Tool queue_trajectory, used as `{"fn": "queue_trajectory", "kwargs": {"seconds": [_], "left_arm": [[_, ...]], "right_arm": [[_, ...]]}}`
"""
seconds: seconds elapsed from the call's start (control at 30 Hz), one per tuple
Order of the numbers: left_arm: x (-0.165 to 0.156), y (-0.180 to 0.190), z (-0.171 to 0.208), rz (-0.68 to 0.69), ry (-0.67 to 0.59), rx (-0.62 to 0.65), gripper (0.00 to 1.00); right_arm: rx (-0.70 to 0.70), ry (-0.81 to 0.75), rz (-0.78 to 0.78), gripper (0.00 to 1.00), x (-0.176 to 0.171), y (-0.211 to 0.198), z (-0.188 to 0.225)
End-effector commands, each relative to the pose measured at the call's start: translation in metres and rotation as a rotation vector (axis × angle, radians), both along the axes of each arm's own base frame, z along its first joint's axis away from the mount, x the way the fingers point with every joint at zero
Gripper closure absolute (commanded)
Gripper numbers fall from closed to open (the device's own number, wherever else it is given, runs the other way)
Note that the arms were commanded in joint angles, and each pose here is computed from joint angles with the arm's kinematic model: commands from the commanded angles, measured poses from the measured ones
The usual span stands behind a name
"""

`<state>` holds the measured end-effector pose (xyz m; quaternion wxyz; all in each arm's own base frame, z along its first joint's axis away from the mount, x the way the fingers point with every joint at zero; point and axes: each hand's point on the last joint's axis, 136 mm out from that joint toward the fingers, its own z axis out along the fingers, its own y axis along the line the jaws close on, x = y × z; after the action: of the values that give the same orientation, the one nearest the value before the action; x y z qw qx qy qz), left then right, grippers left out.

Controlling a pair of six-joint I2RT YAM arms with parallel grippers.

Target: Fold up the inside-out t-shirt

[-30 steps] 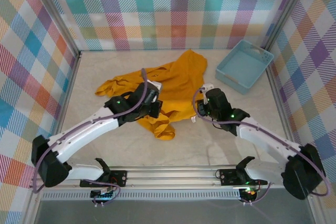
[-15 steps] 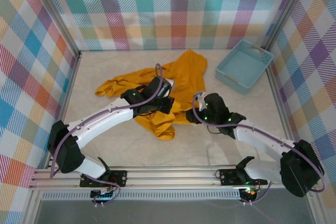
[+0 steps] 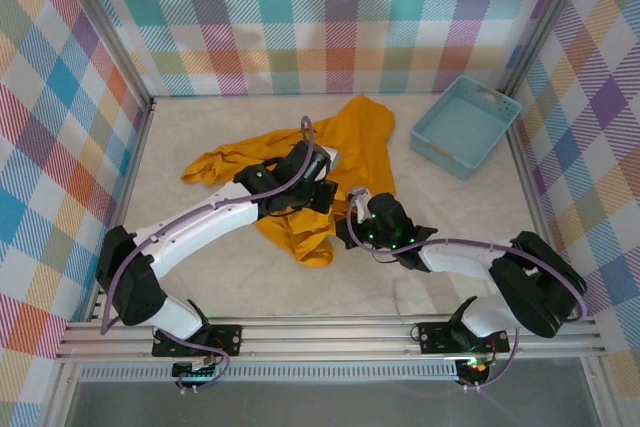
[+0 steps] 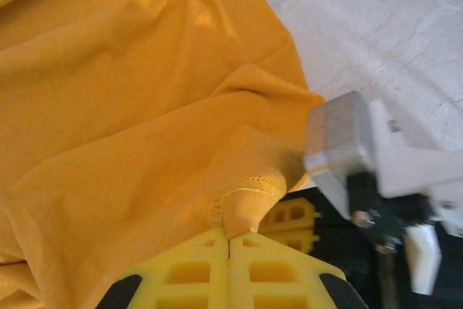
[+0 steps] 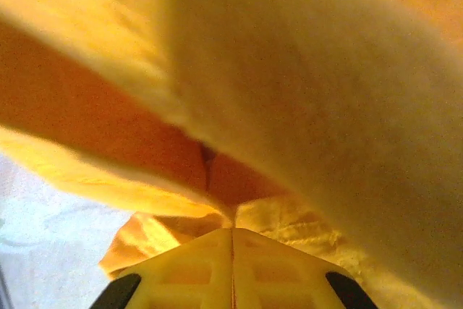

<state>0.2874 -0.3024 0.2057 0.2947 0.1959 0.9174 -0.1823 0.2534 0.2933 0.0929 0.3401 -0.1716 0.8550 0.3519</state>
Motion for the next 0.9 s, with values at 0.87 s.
{"fn": "queue_trajectory", "kwargs": {"seconds": [0.87], "left_arm": [[0.009,-0.026,0.079,-0.073,0.014,-0.214,1.0]], "right_arm": [[-0.068,-0.513,-0.014,0.8,0.046,0.055,-0.001]]}}
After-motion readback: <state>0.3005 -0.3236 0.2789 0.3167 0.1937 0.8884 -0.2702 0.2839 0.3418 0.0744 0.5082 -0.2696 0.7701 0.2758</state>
